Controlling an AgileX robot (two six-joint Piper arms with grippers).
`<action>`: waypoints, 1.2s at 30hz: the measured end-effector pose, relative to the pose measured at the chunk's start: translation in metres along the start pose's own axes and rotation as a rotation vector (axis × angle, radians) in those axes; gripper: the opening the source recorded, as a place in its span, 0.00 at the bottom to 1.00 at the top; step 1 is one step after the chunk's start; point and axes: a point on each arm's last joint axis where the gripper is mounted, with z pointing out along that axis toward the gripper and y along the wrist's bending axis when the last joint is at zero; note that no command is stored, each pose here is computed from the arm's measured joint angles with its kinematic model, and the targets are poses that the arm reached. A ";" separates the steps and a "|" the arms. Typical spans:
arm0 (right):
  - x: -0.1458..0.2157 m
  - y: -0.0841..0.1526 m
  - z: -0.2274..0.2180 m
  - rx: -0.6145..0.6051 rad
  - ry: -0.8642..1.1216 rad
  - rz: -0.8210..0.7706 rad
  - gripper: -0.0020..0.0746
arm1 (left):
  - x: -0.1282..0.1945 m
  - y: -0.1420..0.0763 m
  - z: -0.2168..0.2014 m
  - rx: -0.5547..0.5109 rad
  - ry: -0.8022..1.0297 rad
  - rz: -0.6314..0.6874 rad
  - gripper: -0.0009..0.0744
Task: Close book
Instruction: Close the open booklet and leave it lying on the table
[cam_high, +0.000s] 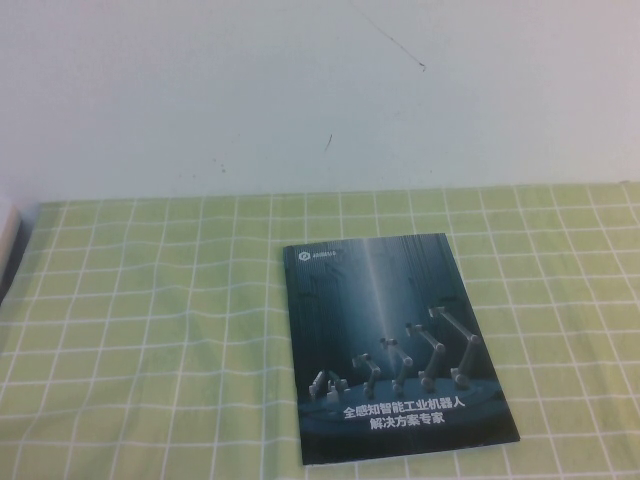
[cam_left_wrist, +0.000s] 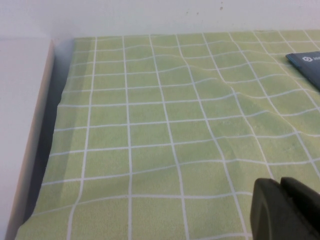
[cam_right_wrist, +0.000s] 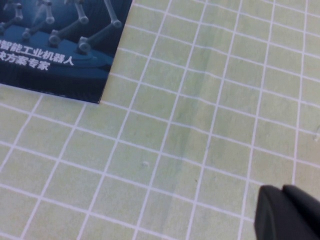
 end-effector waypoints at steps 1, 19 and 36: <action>0.000 0.000 0.000 0.000 0.000 0.000 0.02 | 0.000 0.000 0.000 0.000 0.000 0.000 0.01; 0.039 -0.008 0.018 0.274 -0.308 0.026 0.02 | 0.000 0.000 0.000 -0.002 0.000 0.005 0.01; 0.075 0.001 0.054 0.259 -0.348 0.120 0.02 | 0.000 0.000 0.000 -0.002 -0.001 0.005 0.01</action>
